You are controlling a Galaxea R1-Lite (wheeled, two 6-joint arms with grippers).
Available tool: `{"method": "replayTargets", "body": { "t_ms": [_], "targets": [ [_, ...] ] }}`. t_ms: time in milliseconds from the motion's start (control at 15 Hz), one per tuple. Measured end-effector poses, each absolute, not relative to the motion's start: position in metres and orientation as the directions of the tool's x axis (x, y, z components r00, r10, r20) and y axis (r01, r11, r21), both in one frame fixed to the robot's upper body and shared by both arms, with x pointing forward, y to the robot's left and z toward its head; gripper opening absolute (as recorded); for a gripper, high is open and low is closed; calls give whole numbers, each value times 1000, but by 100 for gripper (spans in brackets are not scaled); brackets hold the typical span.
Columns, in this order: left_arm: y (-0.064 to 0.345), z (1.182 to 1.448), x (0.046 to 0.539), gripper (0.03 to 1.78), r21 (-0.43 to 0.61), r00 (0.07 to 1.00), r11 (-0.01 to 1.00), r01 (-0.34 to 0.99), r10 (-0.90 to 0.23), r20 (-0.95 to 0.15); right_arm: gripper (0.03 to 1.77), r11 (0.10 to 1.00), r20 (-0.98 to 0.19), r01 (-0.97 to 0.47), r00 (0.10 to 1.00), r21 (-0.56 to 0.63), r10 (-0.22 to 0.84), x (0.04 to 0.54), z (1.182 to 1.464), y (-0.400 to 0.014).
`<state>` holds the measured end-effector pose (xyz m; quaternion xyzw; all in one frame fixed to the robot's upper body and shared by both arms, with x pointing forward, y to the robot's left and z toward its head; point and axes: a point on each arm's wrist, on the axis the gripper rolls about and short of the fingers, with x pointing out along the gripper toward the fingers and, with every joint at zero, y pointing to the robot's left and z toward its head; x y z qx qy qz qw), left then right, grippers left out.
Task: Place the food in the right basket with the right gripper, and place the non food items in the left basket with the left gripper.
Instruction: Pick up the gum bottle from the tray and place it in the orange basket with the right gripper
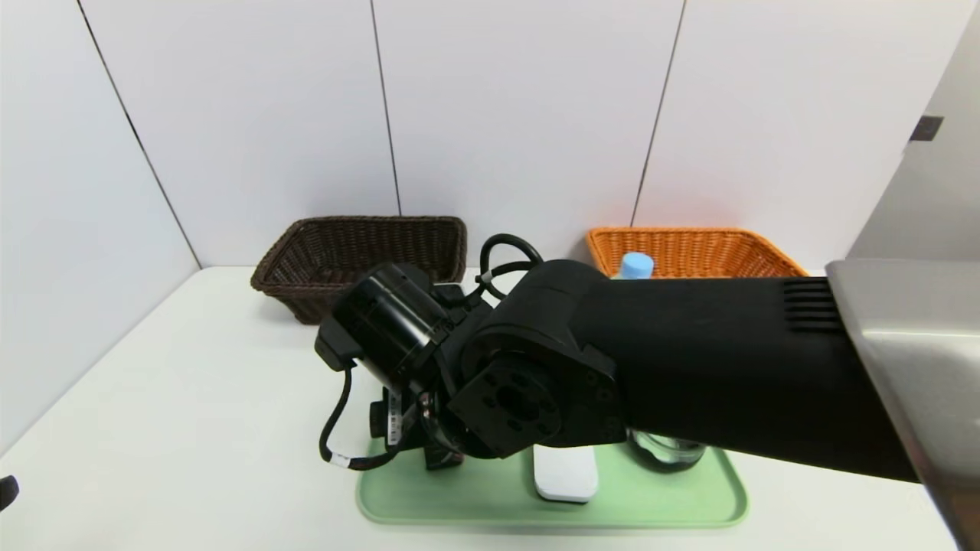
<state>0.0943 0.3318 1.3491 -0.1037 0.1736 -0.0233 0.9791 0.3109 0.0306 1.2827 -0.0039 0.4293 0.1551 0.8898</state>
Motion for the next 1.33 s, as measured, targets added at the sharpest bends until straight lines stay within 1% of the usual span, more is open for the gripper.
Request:
{"method": "replayTargets", "body": {
  "t_ms": [200, 533, 667, 800, 867, 1000, 1200, 1333],
  "targets": [
    [332, 1348, 95, 169, -211, 938, 977, 11, -83, -337, 171, 955, -777, -273, 575, 112, 256, 317, 1273, 32],
    [332, 1345, 96, 169, -211, 933, 977, 9, -84, -349, 171, 956, -783, -273, 571, 104, 248, 319, 1268, 34],
    [332, 1345, 96, 169, -211, 933, 977, 8, -84, -350, 136, 957, -785, -272, 569, 101, 245, 320, 1266, 34],
    [332, 1344, 96, 169, -211, 932, 977, 7, -83, -353, 108, 957, -786, -272, 568, 101, 245, 320, 1265, 34],
    [332, 1343, 96, 169, -211, 931, 978, 5, -82, -355, 95, 956, -785, -274, 568, 102, 247, 320, 1265, 35],
    [332, 1343, 97, 169, -211, 930, 977, 4, -81, -358, 77, 954, -788, -279, 560, 110, 254, 320, 1266, 35],
    [332, 1339, 98, 169, -210, 924, 978, 0, -81, -373, 76, 940, -789, -297, 532, 166, 307, 318, 1277, 31],
    [332, 1336, 98, 169, -209, 921, 978, -2, -80, -382, 76, 930, -763, -302, 545, 208, 347, 322, 1297, 23]
  ]
}}
